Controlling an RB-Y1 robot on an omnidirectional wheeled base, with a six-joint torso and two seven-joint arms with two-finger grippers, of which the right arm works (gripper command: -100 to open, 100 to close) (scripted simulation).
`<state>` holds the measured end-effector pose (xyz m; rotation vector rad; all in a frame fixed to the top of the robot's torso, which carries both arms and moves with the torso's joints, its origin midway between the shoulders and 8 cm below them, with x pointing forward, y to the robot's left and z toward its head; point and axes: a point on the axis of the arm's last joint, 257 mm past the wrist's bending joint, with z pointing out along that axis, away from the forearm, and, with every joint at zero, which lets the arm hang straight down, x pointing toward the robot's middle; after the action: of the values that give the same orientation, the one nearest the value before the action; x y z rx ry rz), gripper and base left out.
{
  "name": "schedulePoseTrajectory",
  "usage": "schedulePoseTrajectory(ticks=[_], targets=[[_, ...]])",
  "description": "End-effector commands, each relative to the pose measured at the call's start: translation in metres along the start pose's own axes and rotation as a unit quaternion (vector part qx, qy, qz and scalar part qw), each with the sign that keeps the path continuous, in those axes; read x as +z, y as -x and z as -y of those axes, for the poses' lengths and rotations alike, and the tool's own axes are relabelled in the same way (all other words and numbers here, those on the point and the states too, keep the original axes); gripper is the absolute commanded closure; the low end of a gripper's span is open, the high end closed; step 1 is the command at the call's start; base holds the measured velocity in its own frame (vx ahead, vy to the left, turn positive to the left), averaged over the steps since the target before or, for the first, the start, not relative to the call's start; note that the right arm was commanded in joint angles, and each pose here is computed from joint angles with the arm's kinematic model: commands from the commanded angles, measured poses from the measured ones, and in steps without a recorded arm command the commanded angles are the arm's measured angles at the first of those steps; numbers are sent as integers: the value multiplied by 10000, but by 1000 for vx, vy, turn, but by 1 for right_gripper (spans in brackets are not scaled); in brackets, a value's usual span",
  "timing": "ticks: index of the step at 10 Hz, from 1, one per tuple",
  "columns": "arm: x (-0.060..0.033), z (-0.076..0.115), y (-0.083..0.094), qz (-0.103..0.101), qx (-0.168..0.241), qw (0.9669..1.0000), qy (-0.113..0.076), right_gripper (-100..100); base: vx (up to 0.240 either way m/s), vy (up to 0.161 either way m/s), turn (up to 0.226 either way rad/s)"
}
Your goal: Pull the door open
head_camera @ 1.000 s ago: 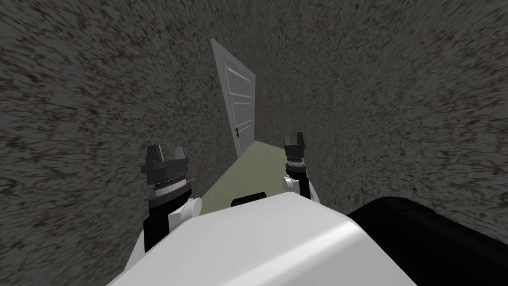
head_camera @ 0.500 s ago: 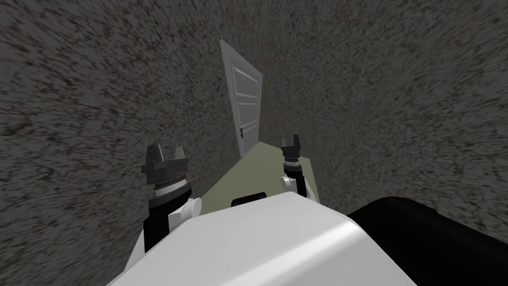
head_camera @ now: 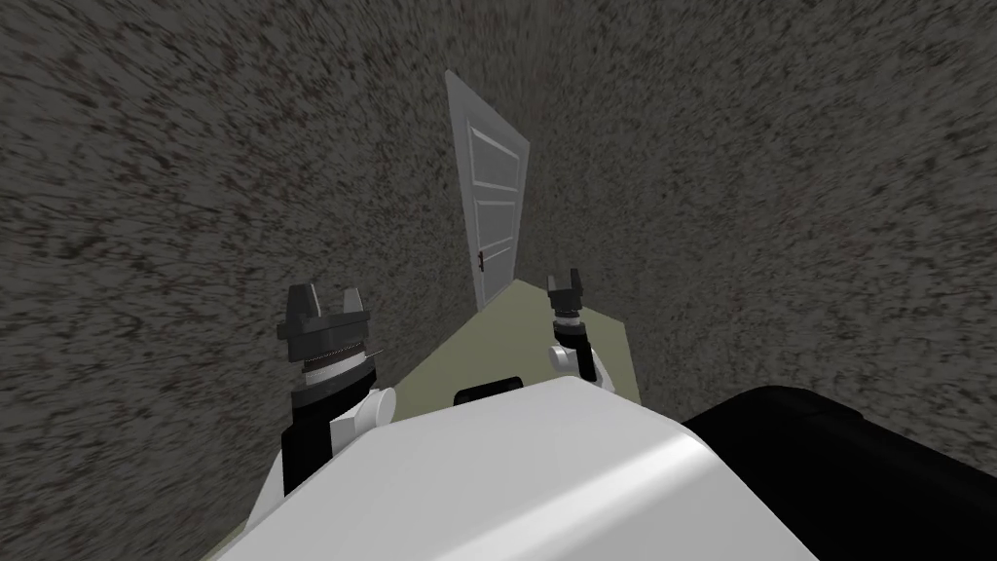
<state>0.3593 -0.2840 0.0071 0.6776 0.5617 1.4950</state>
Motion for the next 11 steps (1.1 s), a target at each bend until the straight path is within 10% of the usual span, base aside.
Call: schedulePoseTrajectory(ticks=[1,11], targets=[[-30,101,29,14,171,9998,-77,-100,80,-57,140],[-223,794,234,224,1284,9897,-600,-100,74,-60,179]])
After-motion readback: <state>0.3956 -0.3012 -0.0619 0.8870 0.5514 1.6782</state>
